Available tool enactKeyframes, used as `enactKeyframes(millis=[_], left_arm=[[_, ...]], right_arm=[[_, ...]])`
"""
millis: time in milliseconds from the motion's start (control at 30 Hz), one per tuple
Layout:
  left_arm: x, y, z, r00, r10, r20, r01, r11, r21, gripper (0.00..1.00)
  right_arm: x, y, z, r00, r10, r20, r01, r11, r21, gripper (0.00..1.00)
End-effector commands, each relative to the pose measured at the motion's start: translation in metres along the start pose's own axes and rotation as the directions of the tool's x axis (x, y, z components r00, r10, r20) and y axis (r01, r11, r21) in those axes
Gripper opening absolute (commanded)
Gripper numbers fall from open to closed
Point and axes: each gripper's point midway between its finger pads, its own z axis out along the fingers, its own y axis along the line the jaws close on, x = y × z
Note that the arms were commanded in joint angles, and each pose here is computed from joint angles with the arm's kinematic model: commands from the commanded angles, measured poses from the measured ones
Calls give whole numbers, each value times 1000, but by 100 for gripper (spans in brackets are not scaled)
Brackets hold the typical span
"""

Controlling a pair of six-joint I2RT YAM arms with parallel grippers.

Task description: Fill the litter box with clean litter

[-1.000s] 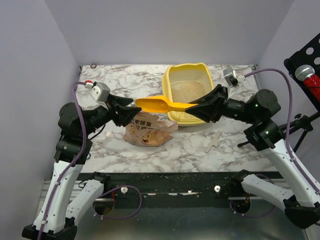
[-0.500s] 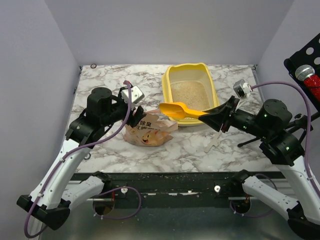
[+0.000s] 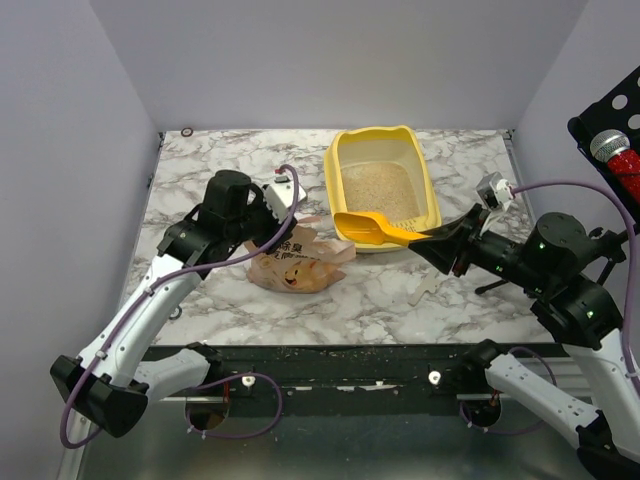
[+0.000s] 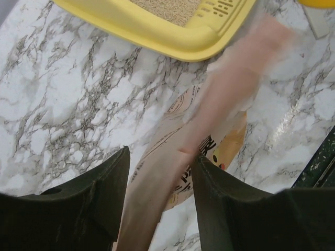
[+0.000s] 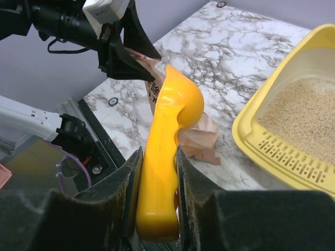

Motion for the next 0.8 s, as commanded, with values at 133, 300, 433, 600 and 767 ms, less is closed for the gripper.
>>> enactKeyframes(millis=[133,300,433,600,767], left_arm=[[41,-17,6,993,4,-115,-3,1000,12,39],[54,-17,2,984,11,-176,-23,998,-65,0],[49,-23,-5,995,20,-99,-33,992,-124,0],[47,-33,-17,1000,3,-7,-4,988,-157,0],[48,-37,-25,997,-13,77,27,984,-179,0]], right_arm=[[8,-11,2,999,-15,-45,17,999,48,1],[16,-19,8,994,-24,-102,30,998,63,1],[21,-13,13,988,-38,-150,40,999,11,1],[28,-8,21,976,-36,-213,27,999,-46,1],[32,-9,33,963,-27,-268,10,998,-65,1]])
